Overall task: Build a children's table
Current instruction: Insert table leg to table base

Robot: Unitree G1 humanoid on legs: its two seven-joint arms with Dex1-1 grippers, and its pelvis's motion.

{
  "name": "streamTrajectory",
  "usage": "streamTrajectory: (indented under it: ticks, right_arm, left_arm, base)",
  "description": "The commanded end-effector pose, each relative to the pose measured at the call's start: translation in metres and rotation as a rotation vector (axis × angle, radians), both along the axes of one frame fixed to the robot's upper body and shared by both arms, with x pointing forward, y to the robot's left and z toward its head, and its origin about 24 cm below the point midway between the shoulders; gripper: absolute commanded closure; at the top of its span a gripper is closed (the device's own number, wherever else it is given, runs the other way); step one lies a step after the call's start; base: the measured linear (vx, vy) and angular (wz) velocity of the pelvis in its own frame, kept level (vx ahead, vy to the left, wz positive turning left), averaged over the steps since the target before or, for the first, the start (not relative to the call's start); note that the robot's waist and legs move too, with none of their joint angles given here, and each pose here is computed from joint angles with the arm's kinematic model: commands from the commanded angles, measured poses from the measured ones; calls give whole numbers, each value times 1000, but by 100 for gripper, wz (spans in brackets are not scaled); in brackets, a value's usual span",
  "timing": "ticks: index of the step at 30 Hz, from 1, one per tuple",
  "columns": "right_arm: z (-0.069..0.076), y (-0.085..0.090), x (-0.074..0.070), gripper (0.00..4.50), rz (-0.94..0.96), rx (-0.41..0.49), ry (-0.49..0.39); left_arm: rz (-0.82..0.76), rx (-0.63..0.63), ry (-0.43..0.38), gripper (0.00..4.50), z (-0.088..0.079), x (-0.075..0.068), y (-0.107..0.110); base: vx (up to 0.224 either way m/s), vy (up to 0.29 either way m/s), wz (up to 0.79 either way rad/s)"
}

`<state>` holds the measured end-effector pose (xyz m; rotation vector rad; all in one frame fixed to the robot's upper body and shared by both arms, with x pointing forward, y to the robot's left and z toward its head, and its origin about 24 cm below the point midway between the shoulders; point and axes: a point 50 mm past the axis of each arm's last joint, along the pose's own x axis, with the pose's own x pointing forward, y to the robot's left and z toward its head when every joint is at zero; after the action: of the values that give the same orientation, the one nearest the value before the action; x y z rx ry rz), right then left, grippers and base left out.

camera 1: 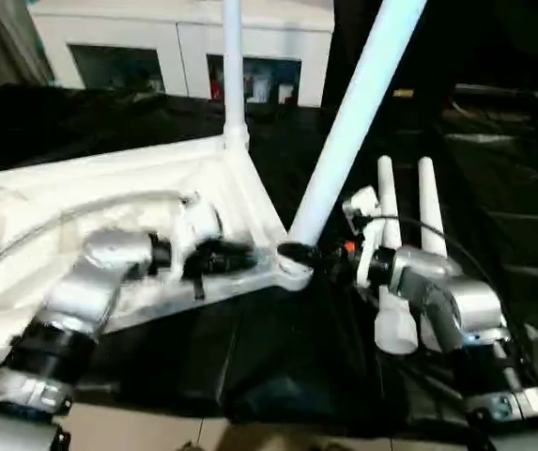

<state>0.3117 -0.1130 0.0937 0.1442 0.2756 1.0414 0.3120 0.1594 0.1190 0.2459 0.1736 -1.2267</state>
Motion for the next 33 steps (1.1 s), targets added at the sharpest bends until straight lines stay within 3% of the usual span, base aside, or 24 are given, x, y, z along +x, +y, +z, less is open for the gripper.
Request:
streamTrajectory:
  ticks: [1,4,5,9,10,15,16,20,24,25,27,33]
  right_arm:
    - [18,6,-2,190,61,4,-58]
    - [22,15,-7,191,115,-9,-74]
    - [22,15,-7,191,115,-9,-74]
    - [22,21,-13,191,161,-31,-71]
    - [21,22,-16,191,174,-45,-67]
    - [16,24,-20,191,188,-68,-51]
    - [15,24,-21,191,188,-76,-42]
    - [14,23,-22,191,188,-82,-25]
    - [13,22,-22,191,192,-88,-15]
    - [13,22,-23,191,193,-89,-12]
    - [13,22,-23,191,197,-93,-10]
    - [12,24,-25,191,212,-99,-10]
  left_arm:
    - [-13,-130,-22,306,26,2,-1]
    - [-9,-284,5,290,42,4,-16]
    - [-9,-284,5,269,42,4,-16]
    - [-36,-373,48,264,47,2,-33]
    - [-56,-389,59,231,48,1,-39]
    - [-136,-422,65,207,55,-5,-49]
    - [-181,-452,78,180,62,-9,-50]
    - [-252,-447,98,172,65,-16,-48]
    - [-281,-409,102,136,62,-20,-45]
    - [-282,-410,104,100,62,-20,-45]
    - [-285,-411,104,100,63,-20,-46]
    - [-157,-392,72,49,62,-4,-50]
  base:
    - [0,0,0]
    - [0,0,0]
    - [0,0,0]
    - [0,0,0]
    - [0,0,0]
    - [0,0,0]
    - [0,0,0]
    - [0,0,0]
    - [0,0,0]
    - [0,0,0]
    - [0,0,0]
    - [0,0,0]
